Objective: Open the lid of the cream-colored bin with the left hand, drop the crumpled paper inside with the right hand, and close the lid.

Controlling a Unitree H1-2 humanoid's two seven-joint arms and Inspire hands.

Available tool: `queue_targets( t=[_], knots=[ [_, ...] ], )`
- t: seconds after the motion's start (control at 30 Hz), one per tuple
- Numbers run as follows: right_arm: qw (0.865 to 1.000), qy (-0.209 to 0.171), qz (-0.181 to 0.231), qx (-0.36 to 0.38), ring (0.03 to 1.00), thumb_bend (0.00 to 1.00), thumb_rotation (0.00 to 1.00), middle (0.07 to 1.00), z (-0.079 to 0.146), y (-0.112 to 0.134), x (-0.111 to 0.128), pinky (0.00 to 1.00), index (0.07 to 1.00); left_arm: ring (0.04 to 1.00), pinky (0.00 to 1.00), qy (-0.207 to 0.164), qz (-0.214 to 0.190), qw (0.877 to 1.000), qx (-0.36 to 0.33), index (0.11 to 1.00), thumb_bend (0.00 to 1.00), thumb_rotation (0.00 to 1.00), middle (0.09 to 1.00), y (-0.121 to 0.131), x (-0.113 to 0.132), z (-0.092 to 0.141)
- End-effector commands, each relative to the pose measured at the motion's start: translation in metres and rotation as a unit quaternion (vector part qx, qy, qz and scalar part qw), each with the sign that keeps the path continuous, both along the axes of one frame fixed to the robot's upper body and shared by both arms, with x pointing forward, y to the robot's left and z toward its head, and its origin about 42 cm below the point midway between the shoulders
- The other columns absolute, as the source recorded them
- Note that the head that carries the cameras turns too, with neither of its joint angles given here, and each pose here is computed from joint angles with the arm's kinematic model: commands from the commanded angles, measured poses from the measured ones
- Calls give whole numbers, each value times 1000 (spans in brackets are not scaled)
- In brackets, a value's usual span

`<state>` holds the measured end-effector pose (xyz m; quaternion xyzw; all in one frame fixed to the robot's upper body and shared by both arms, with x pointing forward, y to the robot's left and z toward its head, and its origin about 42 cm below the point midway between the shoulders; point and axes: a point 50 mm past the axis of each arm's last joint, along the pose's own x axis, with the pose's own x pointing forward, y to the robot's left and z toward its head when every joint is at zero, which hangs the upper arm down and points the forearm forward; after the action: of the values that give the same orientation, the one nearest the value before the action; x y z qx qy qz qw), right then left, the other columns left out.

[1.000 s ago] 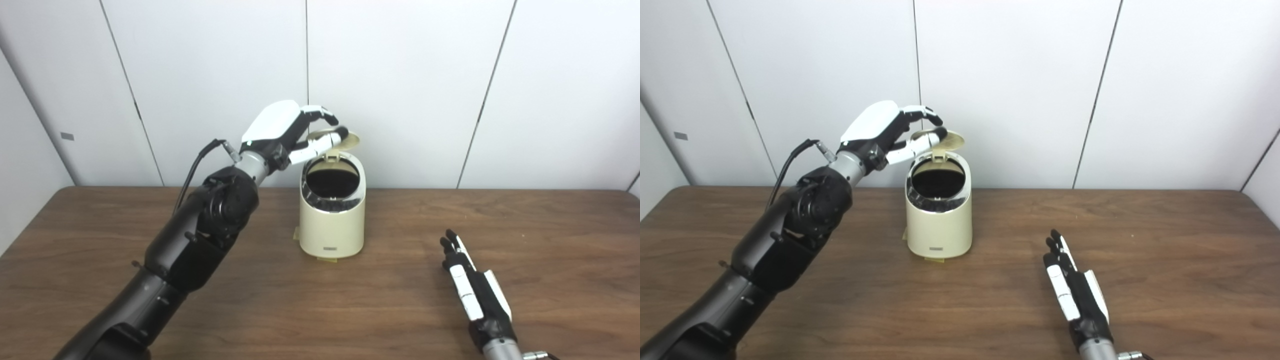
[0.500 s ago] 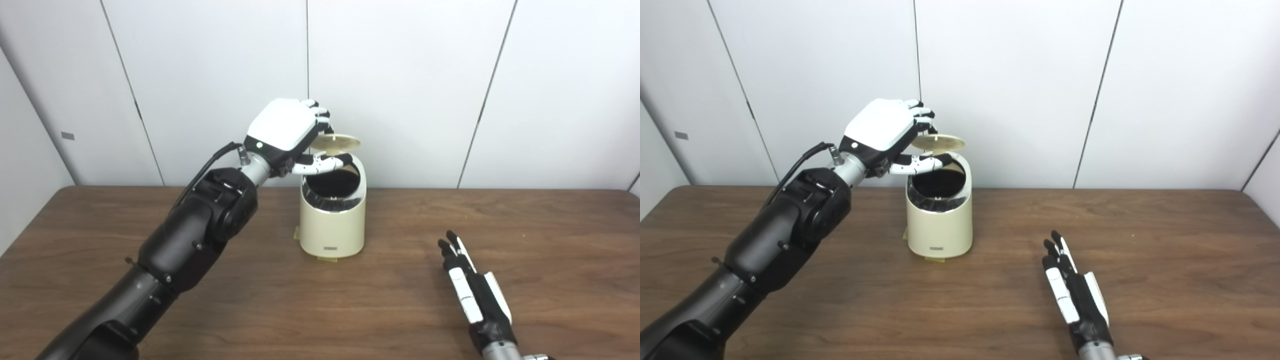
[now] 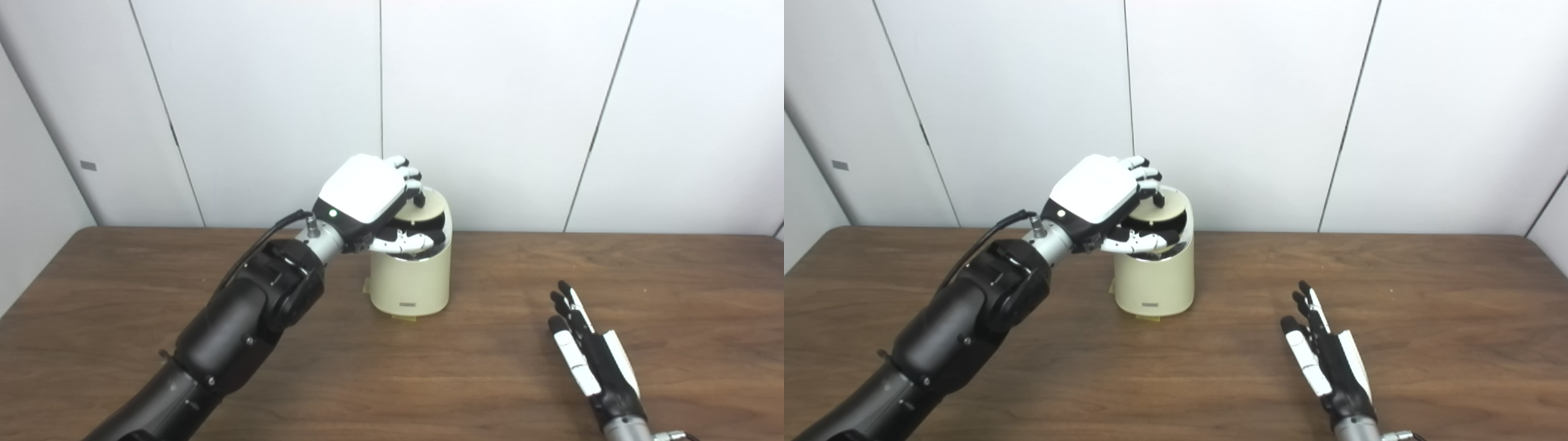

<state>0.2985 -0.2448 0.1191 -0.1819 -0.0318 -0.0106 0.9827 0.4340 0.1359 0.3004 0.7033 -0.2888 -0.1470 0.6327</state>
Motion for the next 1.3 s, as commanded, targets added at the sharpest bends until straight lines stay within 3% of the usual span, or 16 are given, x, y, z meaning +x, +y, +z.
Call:
queue_targets(
  t=[0.0,0.13,0.8,0.97,1.27],
  knots=[
    [1000,-7,-9,-20,948,592,1000,953,4,-11,4,853,1000,914,856,-29,-1,1000,-2,702,587,1000,856,-5,4,19],
    [1000,-3,-7,-20,947,584,1000,951,6,-10,4,900,1000,909,873,-19,3,1000,10,702,588,1000,849,-7,3,11],
    [998,-2,-15,-59,928,606,1000,940,7,-20,1,854,1000,907,878,-8,24,1000,14,718,586,1000,851,12,-5,-9],
    [999,-2,-13,-52,926,613,1000,940,8,-21,0,834,1000,900,846,-6,32,999,18,718,582,985,851,13,-7,-12],
    [999,1,-11,-34,939,618,1000,942,13,-22,-1,835,1000,906,891,2,30,999,34,721,590,994,855,8,-11,-25]
  ],
)
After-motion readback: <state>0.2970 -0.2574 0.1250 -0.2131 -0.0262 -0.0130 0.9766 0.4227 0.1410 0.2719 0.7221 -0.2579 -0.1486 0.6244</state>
